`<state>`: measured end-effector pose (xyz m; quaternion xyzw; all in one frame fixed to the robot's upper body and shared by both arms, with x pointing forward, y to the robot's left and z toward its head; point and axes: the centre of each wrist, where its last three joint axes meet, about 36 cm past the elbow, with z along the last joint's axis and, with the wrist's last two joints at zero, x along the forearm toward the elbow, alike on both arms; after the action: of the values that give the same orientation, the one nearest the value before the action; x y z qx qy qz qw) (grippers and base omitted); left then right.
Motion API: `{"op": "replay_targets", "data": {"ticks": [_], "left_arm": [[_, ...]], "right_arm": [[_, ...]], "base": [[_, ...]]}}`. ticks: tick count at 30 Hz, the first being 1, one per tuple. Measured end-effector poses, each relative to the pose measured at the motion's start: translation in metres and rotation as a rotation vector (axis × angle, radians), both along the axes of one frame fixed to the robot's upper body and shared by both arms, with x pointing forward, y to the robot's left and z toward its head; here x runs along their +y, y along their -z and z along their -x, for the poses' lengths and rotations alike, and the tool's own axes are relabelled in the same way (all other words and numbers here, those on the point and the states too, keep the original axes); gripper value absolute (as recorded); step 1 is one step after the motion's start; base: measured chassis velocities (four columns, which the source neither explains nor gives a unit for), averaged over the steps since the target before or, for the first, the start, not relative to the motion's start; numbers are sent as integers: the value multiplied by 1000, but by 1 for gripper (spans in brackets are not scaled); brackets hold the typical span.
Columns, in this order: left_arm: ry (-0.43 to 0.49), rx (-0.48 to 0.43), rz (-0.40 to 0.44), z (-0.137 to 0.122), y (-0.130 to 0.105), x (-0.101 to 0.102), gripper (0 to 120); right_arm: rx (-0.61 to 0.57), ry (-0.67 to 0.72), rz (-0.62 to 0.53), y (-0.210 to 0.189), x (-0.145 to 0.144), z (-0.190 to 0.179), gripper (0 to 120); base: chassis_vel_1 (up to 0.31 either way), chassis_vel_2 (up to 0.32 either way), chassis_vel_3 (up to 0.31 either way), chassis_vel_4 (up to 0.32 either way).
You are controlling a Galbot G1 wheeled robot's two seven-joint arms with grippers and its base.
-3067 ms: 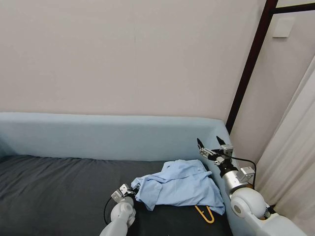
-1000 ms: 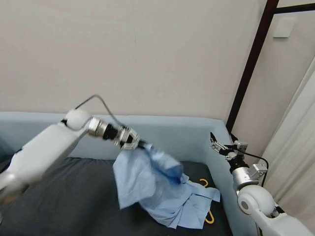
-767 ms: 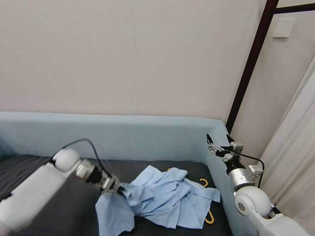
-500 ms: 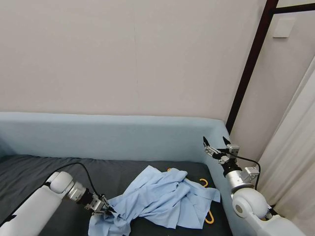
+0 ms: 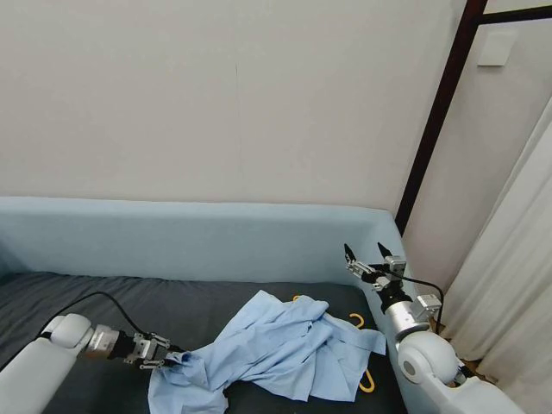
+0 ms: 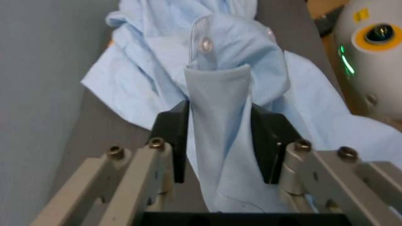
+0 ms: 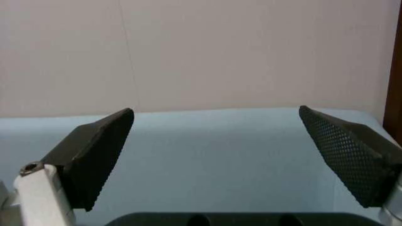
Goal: Pick up the clothes from the sofa and hang them on the clothes hanger.
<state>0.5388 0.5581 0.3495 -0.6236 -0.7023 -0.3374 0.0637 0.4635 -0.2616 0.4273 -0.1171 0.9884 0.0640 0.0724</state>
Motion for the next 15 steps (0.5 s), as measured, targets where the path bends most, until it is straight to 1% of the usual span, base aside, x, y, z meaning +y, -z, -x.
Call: {"op": "replay_targets", "data": {"ticks": [1, 3, 4, 6, 8, 9, 11, 13, 14, 15], "left_arm": [[-20, 12, 26, 7, 2, 9, 49], [-26, 26, 45, 12, 5, 16, 57], [-26, 26, 45, 12, 5, 16, 57], [-18, 33, 50, 16, 6, 22, 67], [-2, 40, 39, 19, 5, 25, 75], [-2, 40, 39, 19, 5, 25, 75], [3, 29, 26, 24, -2, 30, 86], [-6, -1, 16, 26, -14, 36, 94], [-6, -1, 16, 26, -14, 36, 94], [-13, -8, 7, 28, -20, 41, 97]], "right_arm": [[19, -3, 16, 1, -2, 1, 100], [49, -3, 23, 2, -7, 1, 100], [49, -3, 23, 2, -7, 1, 100], [99, 0, 13, 4, -13, -2, 100], [126, 4, 0, 5, -16, -7, 100], [126, 4, 0, 5, -16, -7, 100], [166, -15, -13, 5, -16, -18, 100], [185, -50, -8, 7, -10, -28, 100], [185, -50, -8, 7, -10, -28, 100], [192, -73, -6, 8, -6, -33, 100]], "base": [[0, 0, 0, 0], [0, 0, 0, 0], [0, 0, 0, 0], [0, 0, 0, 0], [0, 0, 0, 0], [0, 0, 0, 0], [0, 0, 0, 0], [0, 0, 0, 0], [0, 0, 0, 0], [0, 0, 0, 0]]}}
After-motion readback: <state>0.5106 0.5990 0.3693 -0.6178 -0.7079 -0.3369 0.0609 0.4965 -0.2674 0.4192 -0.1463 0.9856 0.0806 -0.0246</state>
